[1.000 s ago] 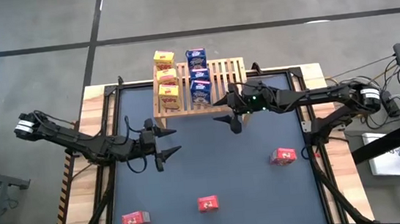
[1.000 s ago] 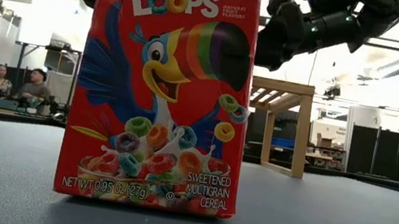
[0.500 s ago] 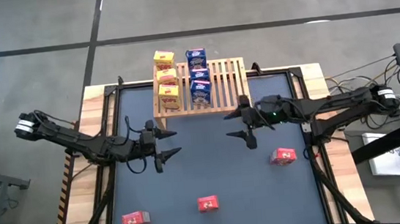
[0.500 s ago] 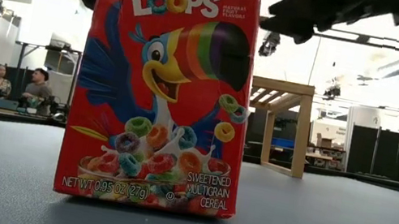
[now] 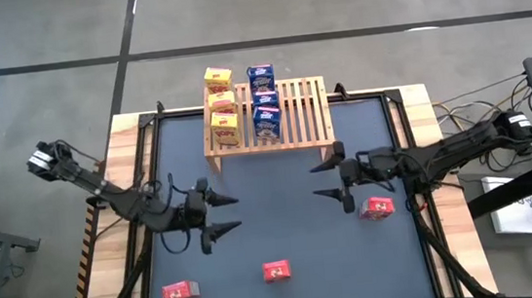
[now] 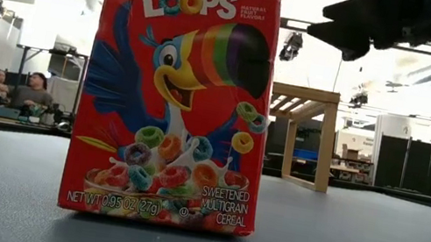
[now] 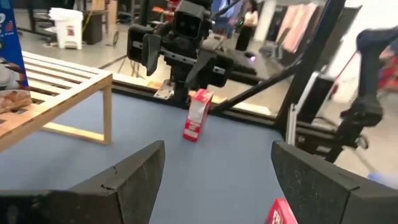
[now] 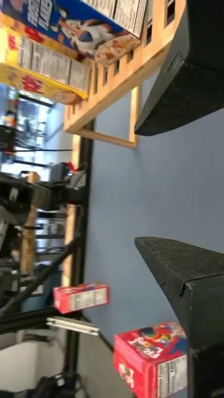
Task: Stack cereal on shelf
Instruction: Put the bottom left red cereal box on the shelf
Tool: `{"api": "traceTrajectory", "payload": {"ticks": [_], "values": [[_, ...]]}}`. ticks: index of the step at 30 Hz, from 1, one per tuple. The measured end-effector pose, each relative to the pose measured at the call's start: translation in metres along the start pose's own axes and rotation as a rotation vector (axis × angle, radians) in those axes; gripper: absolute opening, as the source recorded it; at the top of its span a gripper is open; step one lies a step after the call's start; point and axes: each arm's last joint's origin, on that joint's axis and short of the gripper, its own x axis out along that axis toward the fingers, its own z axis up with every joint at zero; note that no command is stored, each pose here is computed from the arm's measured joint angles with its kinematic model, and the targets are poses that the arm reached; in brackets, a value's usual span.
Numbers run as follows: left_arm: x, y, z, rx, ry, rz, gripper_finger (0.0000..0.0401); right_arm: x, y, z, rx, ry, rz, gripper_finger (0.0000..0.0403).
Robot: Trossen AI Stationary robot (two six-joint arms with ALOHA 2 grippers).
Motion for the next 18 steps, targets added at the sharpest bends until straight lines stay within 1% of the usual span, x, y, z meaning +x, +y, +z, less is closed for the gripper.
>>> {"api": "traceTrajectory", "payload": {"ticks": [4, 9, 11, 13, 18], "values": [[0.002, -0.017, 0.004, 0.034, 0.071, 0.067, 0.0278, -0.004, 0.000, -0.008, -0.005, -0.068, -0.005, 0.0270], [0.013, -0.032, 0.009, 0.017, 0.201, 0.137, 0.0278, -0.005, 0.000, -0.010, -0.050, -0.099, -0.010, 0.0270], [0.019, -0.036, 0.008, 0.030, 0.258, 0.169, 0.0278, -0.005, 0.000, -0.009, -0.062, -0.106, -0.011, 0.0270], [0.027, -0.043, 0.008, 0.043, 0.283, 0.183, 0.0278, -0.005, 0.000, -0.008, -0.074, -0.108, -0.011, 0.0270], [0.049, -0.059, 0.004, 0.122, 0.316, 0.189, 0.0278, -0.004, 0.000, -0.008, -0.075, -0.109, -0.011, 0.0270]]}}
